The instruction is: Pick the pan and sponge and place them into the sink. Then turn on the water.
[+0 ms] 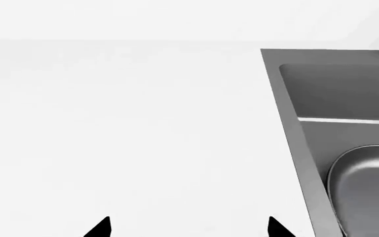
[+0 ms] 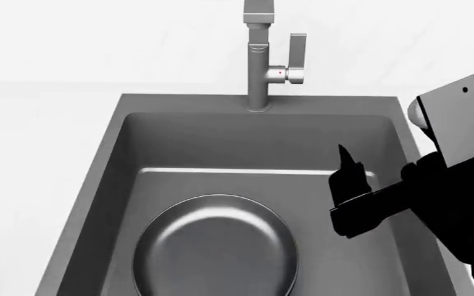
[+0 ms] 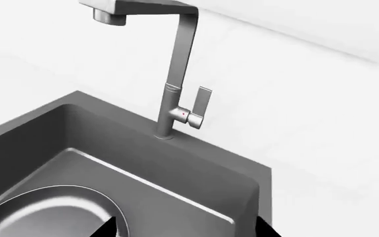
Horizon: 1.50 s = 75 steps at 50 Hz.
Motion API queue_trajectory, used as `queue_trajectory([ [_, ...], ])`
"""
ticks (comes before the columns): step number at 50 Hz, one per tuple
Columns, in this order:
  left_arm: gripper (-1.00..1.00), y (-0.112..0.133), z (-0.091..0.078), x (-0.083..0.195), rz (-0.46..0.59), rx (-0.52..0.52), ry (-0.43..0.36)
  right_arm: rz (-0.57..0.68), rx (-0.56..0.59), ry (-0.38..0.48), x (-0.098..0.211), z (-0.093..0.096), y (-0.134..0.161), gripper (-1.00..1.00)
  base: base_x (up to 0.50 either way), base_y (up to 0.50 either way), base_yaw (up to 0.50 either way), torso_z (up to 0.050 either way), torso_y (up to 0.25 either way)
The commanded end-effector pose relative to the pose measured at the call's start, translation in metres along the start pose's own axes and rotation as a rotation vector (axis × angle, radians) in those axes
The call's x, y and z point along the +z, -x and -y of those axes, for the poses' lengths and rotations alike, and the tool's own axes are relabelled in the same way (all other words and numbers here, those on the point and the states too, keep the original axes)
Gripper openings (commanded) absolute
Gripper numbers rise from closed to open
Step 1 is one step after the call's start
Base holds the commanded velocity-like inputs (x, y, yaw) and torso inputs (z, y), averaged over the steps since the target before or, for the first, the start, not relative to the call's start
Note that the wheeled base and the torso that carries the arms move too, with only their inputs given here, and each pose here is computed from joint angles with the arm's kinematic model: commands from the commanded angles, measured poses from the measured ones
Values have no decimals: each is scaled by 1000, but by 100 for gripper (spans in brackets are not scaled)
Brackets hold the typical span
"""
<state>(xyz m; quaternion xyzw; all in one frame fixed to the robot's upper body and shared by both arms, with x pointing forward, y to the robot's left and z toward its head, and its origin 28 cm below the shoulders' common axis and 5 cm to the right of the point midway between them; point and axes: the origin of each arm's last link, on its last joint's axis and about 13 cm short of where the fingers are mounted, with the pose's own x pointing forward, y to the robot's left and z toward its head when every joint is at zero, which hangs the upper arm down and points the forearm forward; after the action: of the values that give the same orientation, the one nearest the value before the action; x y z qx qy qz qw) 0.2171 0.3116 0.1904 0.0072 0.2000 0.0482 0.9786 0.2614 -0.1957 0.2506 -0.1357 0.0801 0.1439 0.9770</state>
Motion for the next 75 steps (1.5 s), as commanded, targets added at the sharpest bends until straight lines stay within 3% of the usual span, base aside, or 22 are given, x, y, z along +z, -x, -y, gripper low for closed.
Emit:
queue_trajectory([
  [1,100,23,6,-21,-94,30,19,14,-25,8,-4,2,-5,100,0,0,0,0,0],
  [21,100,24,6,-33,-148,24,49,10,-30,0,-7,1,-2,100,0,0,0,0,0],
  [41,100,-9,23,-43,-180,52,61,-13,-2,-11,-18,-2,-10,100,0,0,0,0,0],
  [56,100,-32,23,-59,-242,62,111,-29,13,-14,-22,-5,-10,100,0,0,0,0,0],
  [67,100,-33,20,-69,-272,72,115,-29,9,-13,-22,-5,-9,100,0,0,0,0,0],
  [68,-100,-32,21,-68,-266,78,106,-30,7,-11,-22,-5,-9,100,0,0,0,0,0],
  [75,-100,-30,24,-64,-260,75,103,-27,6,-14,-23,-4,-9,100,0,0,0,0,0],
])
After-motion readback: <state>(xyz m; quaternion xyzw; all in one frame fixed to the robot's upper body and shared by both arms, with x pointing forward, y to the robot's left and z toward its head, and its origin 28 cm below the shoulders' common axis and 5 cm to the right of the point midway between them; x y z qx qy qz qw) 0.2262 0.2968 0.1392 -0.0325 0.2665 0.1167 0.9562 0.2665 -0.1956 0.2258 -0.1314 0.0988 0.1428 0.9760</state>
